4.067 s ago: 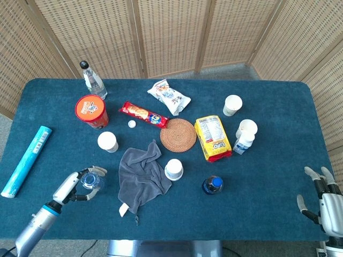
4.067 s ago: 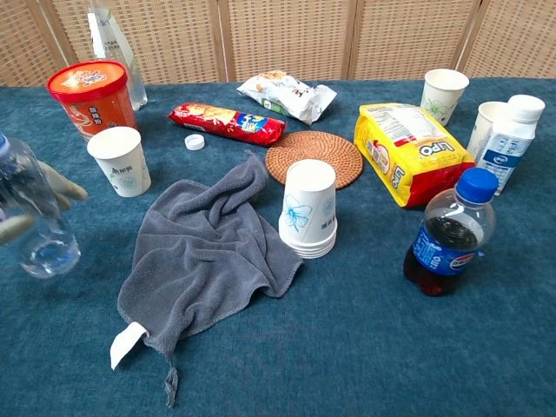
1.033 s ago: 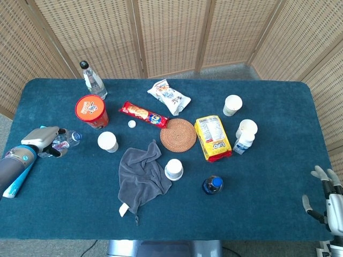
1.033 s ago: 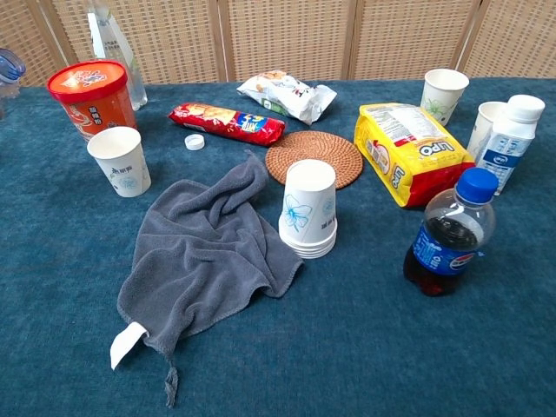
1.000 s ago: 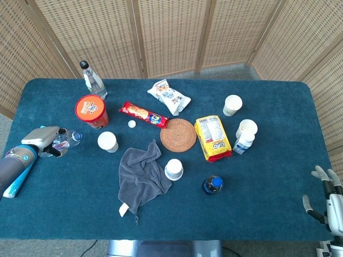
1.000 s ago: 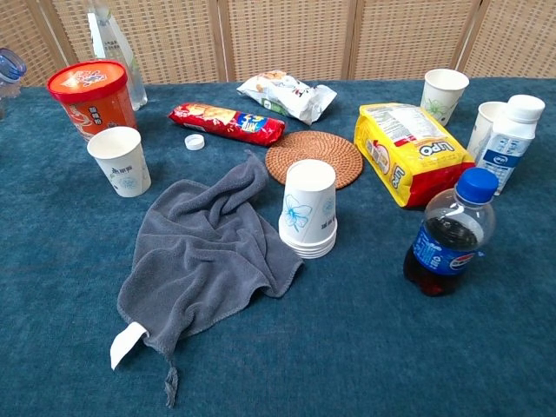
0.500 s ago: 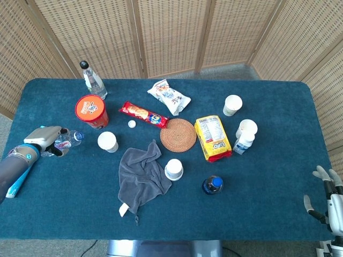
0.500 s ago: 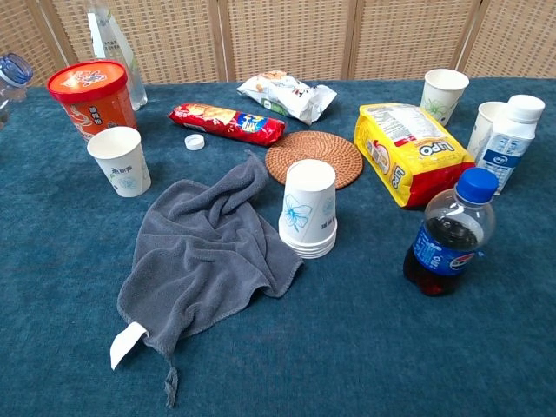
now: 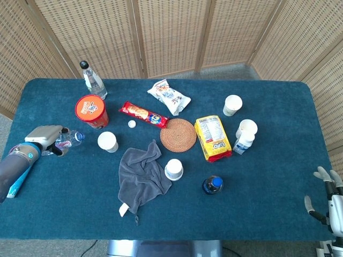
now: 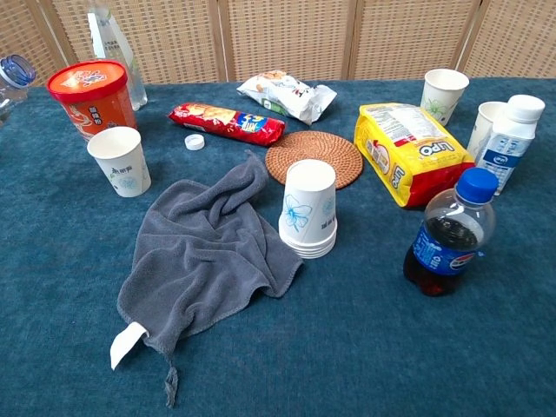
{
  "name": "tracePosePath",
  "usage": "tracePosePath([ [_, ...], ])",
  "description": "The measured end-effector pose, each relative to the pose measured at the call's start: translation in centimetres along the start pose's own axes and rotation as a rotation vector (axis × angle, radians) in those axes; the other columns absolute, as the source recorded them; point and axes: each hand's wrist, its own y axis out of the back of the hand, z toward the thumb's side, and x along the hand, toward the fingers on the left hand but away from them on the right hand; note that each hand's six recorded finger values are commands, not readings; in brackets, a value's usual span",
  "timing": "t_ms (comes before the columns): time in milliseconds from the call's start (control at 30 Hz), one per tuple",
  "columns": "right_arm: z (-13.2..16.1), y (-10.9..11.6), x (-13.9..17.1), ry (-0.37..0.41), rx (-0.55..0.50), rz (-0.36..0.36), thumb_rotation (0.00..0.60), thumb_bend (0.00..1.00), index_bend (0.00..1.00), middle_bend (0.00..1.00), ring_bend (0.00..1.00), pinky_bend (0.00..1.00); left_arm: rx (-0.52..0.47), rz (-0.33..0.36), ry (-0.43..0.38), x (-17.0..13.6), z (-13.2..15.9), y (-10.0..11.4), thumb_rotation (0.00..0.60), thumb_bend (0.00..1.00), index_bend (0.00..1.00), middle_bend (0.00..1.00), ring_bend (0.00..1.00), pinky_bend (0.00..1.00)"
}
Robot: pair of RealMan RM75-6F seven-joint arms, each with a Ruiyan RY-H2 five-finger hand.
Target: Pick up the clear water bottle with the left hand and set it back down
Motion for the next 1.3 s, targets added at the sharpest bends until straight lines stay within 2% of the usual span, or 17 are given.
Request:
tracePosePath([
  [400, -0.3, 0.1, 0.3, -0.004, -0.009, -0.010, 0.600, 0.45, 0.00, 0.24, 0.01, 0.23, 0.078, -0.011, 0.019, 0.6, 0.8, 0.4, 0.600, 0.50, 0.36, 0.33, 0.36, 0.46],
  [1300, -0.8, 0.4, 0.7, -0.018, -0.024, -0.032, 0.600, 0.44, 0.00, 0.24, 0.01, 0.23, 0.150, -0.023, 0.057, 2.3, 2.9, 1.3, 0.600, 0.51, 0.36, 0.33, 0.36, 0.46],
])
